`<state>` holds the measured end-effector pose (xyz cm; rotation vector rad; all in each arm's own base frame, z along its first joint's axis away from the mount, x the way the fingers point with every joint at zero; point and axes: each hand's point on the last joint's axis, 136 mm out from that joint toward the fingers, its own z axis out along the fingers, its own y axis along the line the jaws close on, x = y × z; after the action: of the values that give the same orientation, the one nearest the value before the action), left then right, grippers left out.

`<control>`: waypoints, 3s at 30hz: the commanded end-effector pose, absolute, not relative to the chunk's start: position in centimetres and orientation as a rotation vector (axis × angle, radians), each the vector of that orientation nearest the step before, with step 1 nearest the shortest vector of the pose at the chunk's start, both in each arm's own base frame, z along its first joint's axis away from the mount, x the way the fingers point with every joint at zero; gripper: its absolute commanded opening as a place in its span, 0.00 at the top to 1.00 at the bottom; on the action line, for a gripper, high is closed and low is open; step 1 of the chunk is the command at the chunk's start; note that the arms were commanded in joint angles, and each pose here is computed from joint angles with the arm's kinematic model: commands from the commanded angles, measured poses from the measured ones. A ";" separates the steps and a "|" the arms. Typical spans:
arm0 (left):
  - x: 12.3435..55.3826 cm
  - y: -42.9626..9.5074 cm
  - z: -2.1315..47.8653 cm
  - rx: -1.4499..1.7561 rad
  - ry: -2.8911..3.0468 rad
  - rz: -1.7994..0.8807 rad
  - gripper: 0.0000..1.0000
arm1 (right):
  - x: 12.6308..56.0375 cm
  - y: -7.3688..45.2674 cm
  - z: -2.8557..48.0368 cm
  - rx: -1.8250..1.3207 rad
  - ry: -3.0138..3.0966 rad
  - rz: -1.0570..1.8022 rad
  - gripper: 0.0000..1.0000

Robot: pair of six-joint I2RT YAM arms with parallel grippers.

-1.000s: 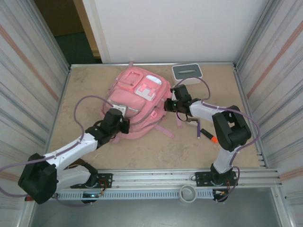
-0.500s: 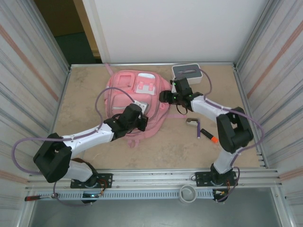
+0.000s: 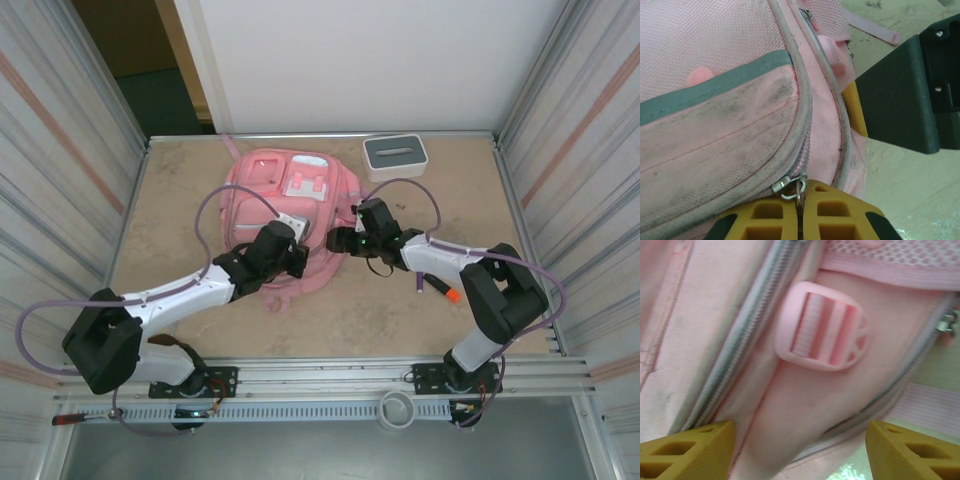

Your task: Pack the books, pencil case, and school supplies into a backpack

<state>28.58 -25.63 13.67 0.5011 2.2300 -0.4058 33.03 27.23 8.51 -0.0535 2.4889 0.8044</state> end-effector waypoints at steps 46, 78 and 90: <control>27.2 -21.4 16.5 0.353 2.142 -0.442 1.00 | 42.7 27.3 12.8 -0.096 2.406 0.819 0.91; 27.9 -20.1 15.5 0.386 2.174 -0.296 1.00 | 34.9 23.0 9.7 -0.040 2.463 0.685 1.00; 27.2 -14.2 15.6 0.224 2.174 -0.322 1.00 | 35.4 21.8 9.0 0.015 2.472 0.674 1.00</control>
<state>27.04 -16.13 15.01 0.2791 2.1941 -0.3835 33.86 25.37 10.71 -0.0877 2.4468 0.8644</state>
